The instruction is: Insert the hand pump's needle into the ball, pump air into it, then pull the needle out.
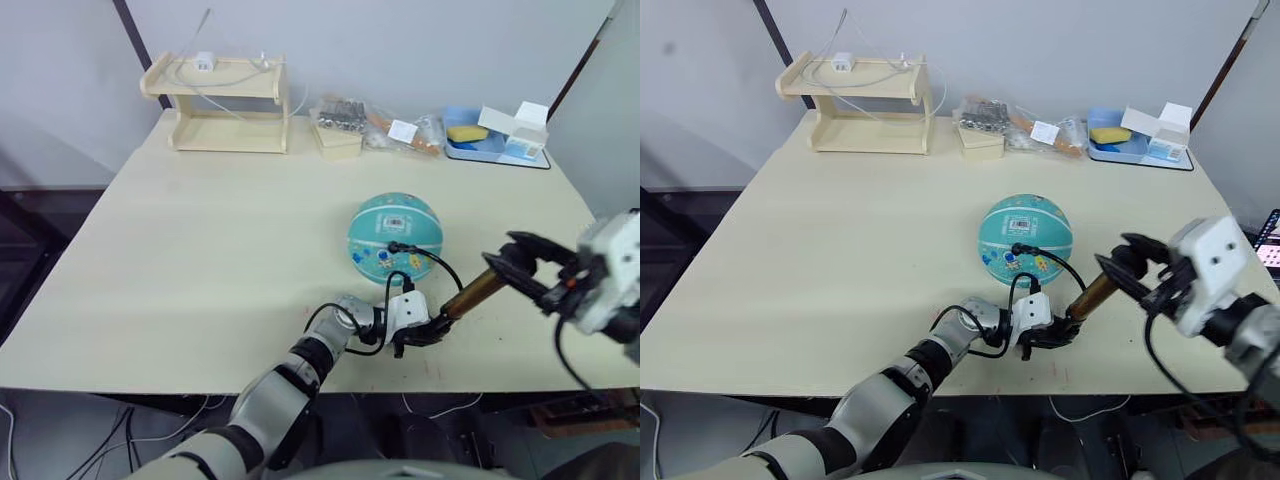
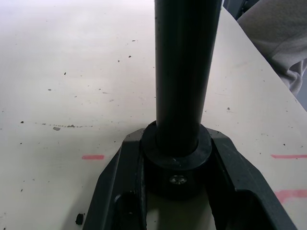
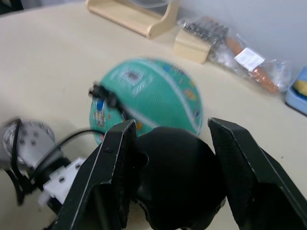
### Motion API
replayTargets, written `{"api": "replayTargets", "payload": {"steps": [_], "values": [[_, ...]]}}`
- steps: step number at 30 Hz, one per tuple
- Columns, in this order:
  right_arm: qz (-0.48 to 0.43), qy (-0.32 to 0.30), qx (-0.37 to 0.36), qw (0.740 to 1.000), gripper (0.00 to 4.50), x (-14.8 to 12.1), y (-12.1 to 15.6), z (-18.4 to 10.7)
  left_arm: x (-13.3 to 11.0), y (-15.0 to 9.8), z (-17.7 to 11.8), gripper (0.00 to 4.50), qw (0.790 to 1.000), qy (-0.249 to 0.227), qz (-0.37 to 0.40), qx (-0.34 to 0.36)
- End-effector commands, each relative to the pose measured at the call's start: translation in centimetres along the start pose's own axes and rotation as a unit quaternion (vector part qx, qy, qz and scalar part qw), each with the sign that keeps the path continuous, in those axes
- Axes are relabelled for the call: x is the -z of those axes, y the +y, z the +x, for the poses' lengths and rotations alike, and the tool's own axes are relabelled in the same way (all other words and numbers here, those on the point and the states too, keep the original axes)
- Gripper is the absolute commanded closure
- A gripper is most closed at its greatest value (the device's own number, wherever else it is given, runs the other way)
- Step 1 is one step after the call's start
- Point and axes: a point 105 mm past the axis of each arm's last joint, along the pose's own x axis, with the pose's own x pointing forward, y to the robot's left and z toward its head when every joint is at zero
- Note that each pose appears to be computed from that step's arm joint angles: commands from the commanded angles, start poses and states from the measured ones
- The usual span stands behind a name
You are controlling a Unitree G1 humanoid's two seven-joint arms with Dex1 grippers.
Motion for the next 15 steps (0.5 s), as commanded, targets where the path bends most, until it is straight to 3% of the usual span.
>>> {"api": "replayTargets", "payload": {"steps": [1, 3, 9, 15], "values": [[0.076, 0.115, -0.084, 0.987, 2.58, 8.3, 4.7, 1.5, 4.2, -2.2, -0.4, 3.41, 0.996, 0.065, -0.061, 0.023], [0.072, 0.117, -0.088, 0.987, 2.58, 9.1, 5.2, 1.8, 4.1, -2.1, -0.4, 3.41, 0.996, 0.064, -0.06, 0.023], [0.033, 0.055, -0.062, 0.996, 2.58, 4.6, 3.3, 1.0, 4.0, -2.0, -0.4, 3.41, 0.996, 0.064, -0.059, 0.023], [-0.031, -0.027, -0.041, 0.998, 2.58, -3.7, 1.0, -1.7, 4.1, -2.2, -0.3, 3.41, 0.996, 0.065, -0.06, 0.027]]}}
